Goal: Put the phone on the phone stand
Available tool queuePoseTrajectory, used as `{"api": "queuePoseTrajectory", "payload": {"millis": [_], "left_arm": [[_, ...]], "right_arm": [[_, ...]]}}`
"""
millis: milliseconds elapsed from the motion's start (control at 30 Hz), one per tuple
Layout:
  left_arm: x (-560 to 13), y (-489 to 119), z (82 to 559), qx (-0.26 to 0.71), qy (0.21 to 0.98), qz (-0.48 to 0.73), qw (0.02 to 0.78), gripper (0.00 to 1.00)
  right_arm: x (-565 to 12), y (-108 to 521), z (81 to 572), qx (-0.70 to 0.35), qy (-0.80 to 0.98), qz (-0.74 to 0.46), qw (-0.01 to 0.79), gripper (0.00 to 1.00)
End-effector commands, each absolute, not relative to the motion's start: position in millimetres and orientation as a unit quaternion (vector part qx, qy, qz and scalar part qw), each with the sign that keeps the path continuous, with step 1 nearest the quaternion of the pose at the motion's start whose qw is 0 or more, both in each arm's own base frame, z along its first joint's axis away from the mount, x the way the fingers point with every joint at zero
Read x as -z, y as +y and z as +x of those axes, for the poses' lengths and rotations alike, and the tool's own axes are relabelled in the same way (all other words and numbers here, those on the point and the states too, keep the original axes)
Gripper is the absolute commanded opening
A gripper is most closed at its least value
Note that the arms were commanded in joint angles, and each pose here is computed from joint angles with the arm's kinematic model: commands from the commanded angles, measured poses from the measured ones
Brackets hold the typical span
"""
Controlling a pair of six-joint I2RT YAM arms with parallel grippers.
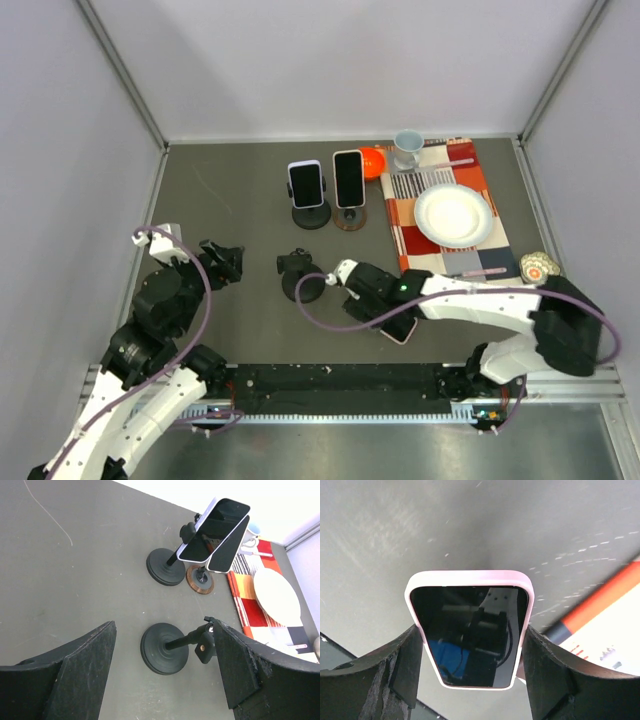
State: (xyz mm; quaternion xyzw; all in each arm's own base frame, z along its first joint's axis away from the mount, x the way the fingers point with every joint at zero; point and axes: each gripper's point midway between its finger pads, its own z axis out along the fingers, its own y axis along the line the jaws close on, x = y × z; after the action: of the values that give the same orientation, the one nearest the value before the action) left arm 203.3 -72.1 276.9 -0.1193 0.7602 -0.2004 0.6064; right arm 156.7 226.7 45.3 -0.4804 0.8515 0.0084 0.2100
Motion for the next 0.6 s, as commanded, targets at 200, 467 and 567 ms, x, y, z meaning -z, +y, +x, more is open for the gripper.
{"api": "queuePoseTrajectory", "payload": {"millis": [200,467,567], "left_arm": [[-345.2,-108.0,193.5,0.299,0.699,-0.028,0.649,0.83],[-399.8,-199.3,163.8,0.484,0.617,0.165,0.598,0.69],[-406.3,-238.4,149.9,0.571,0.592,0.221,0.524,0.68]], "right_arm": [[-206.8,213.7,205.4,-0.143,0.788,-0.227,0.554,0.00],[-302.3,180.3,201.0,-0.294,0.711,-0.071,0.636,0.00],[-319.1,185.8,194.6,-0.334,0.697,-0.061,0.631,0.00]]}}
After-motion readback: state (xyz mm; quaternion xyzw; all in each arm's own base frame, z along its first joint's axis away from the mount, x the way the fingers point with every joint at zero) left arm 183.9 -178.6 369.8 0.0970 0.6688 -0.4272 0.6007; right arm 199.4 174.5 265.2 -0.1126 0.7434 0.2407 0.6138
